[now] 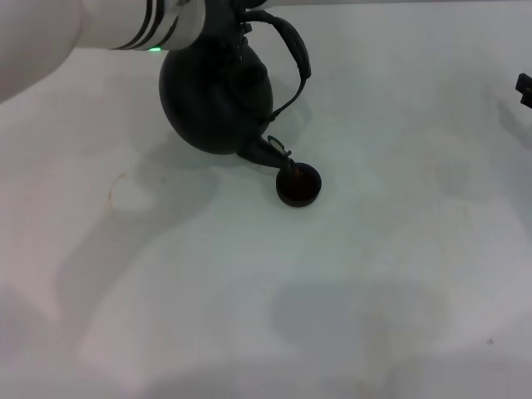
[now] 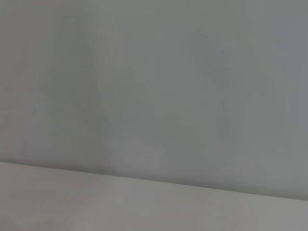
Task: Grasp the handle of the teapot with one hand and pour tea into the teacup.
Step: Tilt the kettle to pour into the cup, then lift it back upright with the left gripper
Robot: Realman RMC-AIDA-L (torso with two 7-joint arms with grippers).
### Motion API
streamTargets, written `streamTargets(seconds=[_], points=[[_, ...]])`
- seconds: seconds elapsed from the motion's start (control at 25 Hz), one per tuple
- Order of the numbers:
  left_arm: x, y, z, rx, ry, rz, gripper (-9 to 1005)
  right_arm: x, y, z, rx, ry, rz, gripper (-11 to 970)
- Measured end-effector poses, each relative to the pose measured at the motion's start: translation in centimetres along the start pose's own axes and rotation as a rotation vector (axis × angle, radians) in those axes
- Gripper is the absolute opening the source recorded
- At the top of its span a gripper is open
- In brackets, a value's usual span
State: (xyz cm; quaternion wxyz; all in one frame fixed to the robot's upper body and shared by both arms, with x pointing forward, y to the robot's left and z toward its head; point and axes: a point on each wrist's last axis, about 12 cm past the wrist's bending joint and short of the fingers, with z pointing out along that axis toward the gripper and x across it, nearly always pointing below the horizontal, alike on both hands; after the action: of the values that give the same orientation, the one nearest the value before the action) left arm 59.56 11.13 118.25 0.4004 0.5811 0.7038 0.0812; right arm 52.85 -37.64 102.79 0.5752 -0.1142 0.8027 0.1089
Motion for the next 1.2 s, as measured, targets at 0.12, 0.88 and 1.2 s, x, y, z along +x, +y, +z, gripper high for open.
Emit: streamTargets(seconds=[0.12, 0.88, 1.2], points=[[0.09, -0.02, 0.00, 0.003, 0.005, 0.002, 117, -0.05, -0.02, 0.08, 0.002, 0.001, -0.001, 845], [-0.03, 0.34, 0.00, 0.001, 0.012, 0.016, 117, -0.22, 0.01, 0.28, 0.004, -0.004, -0.001, 845], [-0.10, 0.35, 0.01, 0.006, 0.017, 0.020, 117, -0.18, -0.06, 0.30, 0.012, -0.001, -0.006, 845]])
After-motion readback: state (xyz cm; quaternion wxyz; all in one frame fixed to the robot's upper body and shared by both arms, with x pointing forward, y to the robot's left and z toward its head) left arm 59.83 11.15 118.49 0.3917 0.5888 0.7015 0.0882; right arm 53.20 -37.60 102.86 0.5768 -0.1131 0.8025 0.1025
